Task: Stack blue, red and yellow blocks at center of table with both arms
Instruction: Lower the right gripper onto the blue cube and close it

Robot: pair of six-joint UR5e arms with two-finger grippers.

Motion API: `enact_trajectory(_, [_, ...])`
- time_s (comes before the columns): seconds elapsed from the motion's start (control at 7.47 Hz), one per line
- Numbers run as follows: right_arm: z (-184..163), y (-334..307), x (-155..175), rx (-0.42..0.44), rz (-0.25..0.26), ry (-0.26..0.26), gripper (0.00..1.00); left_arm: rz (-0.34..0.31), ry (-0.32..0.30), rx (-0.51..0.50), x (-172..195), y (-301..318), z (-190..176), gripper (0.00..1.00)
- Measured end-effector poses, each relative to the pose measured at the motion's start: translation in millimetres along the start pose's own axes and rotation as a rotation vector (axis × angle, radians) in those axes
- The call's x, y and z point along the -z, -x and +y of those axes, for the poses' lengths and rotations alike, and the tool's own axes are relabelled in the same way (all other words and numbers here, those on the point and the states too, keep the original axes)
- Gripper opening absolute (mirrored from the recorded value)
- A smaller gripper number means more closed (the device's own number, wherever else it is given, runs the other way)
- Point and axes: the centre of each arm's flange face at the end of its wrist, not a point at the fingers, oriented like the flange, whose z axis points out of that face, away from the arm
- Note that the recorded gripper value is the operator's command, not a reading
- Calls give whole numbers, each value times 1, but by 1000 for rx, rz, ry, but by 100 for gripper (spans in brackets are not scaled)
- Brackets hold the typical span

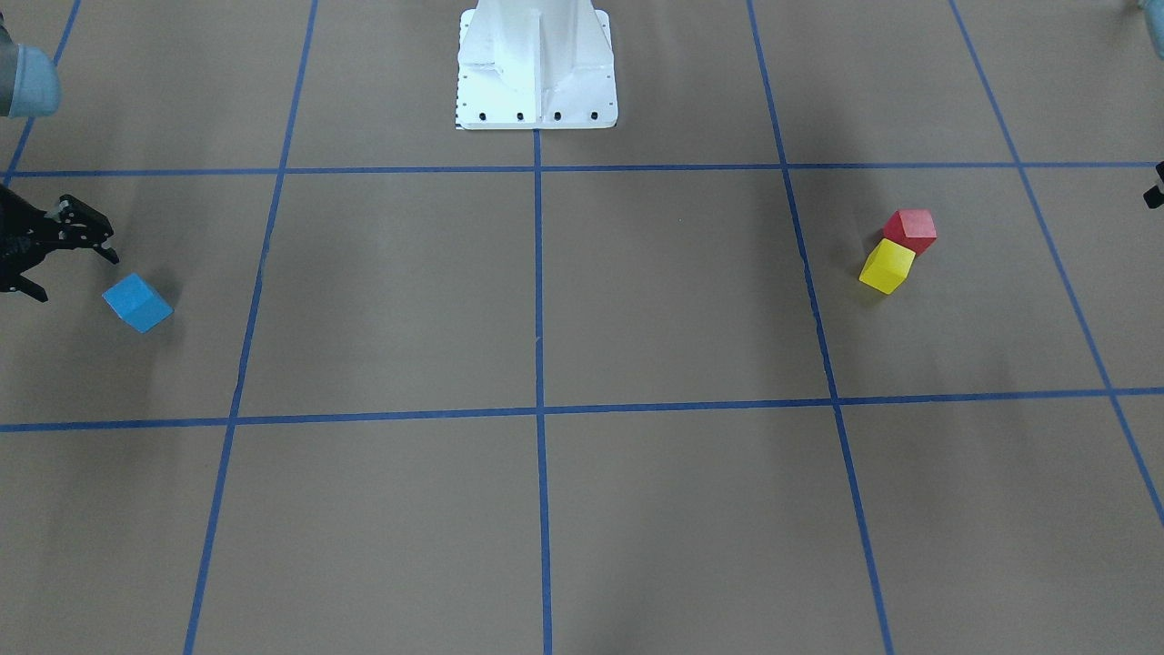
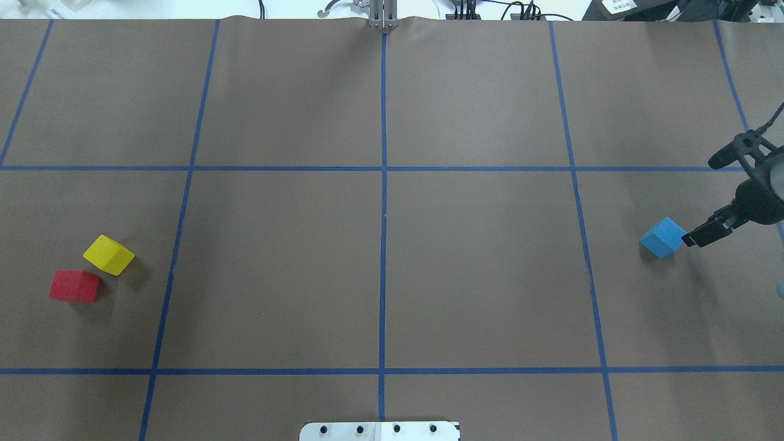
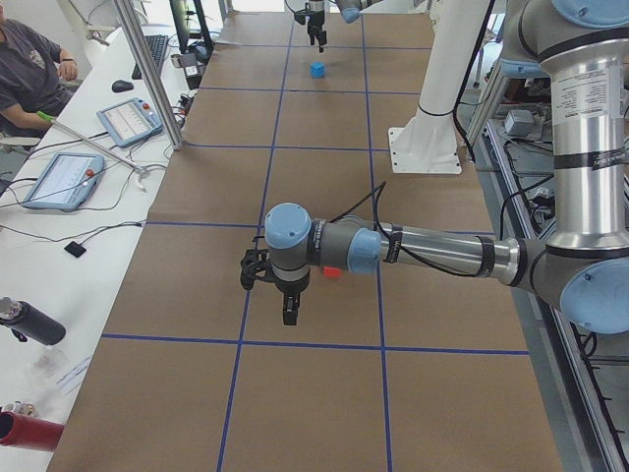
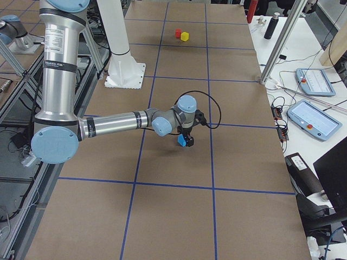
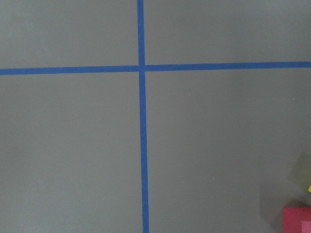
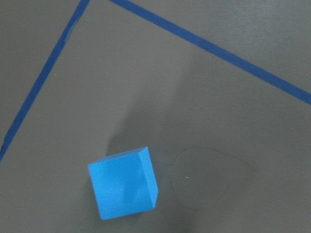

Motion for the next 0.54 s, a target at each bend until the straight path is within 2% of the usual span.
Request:
enact_trajectory(0.27, [-5, 14, -14, 32, 10, 17, 97, -1, 0, -1, 0, 0, 0, 100])
enact_trajectory(0.54, [-17, 31, -29, 74, 19, 27, 86, -2, 0, -2, 0, 0, 0, 100])
